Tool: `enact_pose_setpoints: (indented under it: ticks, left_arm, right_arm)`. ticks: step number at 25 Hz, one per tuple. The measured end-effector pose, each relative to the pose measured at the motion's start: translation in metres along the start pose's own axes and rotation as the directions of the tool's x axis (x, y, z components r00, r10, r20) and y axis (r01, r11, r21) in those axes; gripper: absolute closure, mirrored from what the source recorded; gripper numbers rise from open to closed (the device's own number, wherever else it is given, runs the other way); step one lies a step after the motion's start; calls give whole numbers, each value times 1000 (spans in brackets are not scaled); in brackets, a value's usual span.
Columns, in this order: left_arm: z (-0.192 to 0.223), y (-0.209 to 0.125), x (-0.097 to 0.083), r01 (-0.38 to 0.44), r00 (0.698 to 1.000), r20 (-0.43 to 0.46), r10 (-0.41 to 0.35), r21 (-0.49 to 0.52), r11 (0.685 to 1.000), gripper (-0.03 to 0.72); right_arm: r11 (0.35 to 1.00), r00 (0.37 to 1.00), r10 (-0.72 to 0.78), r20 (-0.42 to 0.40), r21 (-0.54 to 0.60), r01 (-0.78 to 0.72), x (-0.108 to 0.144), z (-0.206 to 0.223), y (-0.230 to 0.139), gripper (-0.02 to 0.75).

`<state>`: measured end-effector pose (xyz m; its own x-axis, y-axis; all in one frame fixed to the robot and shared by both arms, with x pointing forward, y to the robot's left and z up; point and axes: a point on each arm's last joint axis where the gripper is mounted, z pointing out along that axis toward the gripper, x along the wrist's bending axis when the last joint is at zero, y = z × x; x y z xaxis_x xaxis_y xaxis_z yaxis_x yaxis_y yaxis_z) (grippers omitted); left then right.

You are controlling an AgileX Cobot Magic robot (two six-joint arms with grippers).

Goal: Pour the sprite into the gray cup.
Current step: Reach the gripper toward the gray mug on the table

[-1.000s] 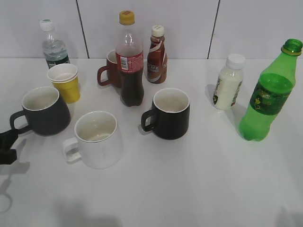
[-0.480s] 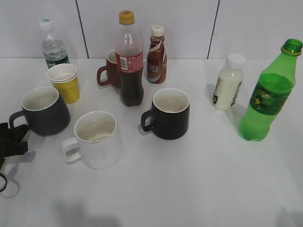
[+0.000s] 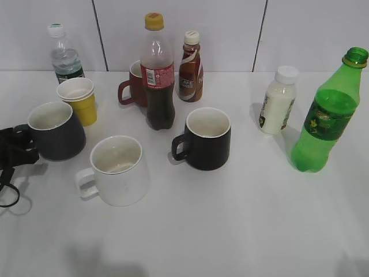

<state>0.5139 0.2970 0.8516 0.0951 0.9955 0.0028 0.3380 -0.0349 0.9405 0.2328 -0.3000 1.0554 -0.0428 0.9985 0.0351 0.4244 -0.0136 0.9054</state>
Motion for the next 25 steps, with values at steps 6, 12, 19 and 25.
enact_pose_setpoints:
  ticks: [6, 12, 19, 25]
  left_arm:
    - [15, 1, 1, -3, 1000, 3, 3, -21, 1000, 438]
    - [25, -3, 2, -3, 1000, 5, 3, -27, 1000, 584]
    - [25, -5, 1, -7, 1000, 18, 8, -21, 1000, 629]
    - [4, 13, -2, -34, 999, 33, 35, -26, 999, 635]
  right_arm:
    - [1000, 1000, 1, -3, 0, -1, 0, 0, 0, 148]
    - [1000, 1000, 2, -5, 0, -2, 0, 0, 0, 148]
    - [1000, 999, 23, -41, 1, -23, 4, 0, 0, 148]
    - [978, 996, 18, -83, -207, -34, 8, 3, 29, 148]
